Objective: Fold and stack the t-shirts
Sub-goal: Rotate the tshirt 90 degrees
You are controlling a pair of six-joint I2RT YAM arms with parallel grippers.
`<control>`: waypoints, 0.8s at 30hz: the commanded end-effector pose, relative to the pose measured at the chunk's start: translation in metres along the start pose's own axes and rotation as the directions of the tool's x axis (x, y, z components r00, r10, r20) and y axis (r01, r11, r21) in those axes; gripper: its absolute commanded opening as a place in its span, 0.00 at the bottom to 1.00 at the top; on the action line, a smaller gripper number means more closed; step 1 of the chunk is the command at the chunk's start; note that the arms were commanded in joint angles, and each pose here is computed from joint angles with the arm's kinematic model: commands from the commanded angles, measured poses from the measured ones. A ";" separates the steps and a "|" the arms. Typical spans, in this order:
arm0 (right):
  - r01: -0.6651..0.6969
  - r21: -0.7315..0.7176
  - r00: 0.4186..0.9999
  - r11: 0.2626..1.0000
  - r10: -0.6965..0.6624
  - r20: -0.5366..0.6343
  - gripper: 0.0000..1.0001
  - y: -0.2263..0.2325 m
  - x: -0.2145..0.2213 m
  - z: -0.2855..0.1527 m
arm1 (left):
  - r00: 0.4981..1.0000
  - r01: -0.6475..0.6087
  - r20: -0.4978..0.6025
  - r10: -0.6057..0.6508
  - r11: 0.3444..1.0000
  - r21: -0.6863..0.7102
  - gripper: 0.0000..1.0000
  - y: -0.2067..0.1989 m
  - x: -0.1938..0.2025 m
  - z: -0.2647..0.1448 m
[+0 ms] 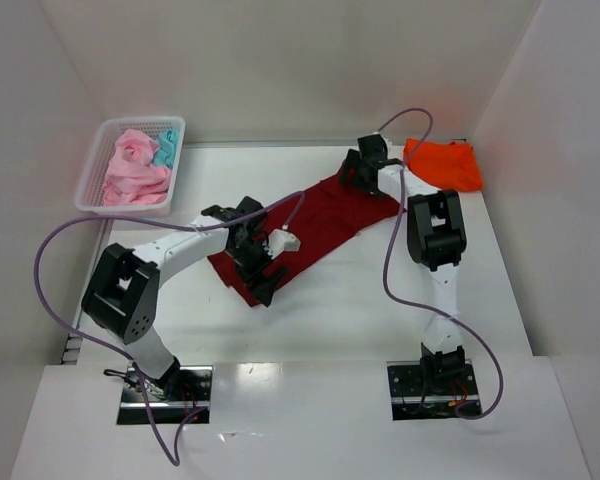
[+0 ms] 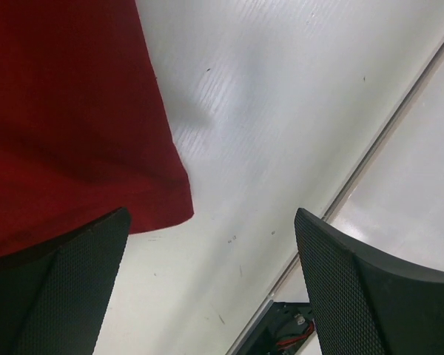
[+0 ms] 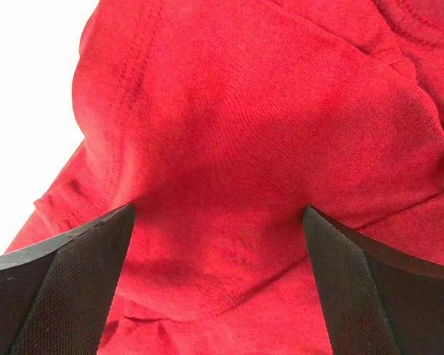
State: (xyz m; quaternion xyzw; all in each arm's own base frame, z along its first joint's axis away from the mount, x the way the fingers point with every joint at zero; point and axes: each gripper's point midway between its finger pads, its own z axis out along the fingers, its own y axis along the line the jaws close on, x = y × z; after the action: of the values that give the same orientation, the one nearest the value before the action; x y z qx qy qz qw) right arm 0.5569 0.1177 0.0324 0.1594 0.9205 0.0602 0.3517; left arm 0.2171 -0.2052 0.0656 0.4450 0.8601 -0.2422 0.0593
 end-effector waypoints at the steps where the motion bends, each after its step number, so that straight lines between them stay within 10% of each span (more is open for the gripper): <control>1: 0.043 -0.071 0.997 0.997 -0.048 -0.066 1.00 0.035 0.025 0.016 | 0.999 -0.037 0.033 0.037 0.999 -0.023 0.99 0.000 -0.008 -0.008; 18: 0.079 -0.390 0.996 0.917 -0.086 0.000 1.00 0.171 0.003 0.022 | 0.995 -0.005 0.093 0.032 0.961 -0.277 0.99 0.044 -0.027 -0.032; 24: 0.122 -0.397 0.991 0.910 -0.092 0.093 1.00 0.185 -0.040 -0.024 | 0.981 0.163 0.173 -0.084 0.839 -0.518 0.99 0.101 -0.030 -0.065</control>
State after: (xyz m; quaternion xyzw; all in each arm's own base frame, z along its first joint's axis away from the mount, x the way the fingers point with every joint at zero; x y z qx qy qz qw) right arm 0.6148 0.2686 0.0515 0.0512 0.9018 0.2075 0.3757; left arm 0.2788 -0.1683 0.0656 0.4046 0.8981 -0.0892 0.1475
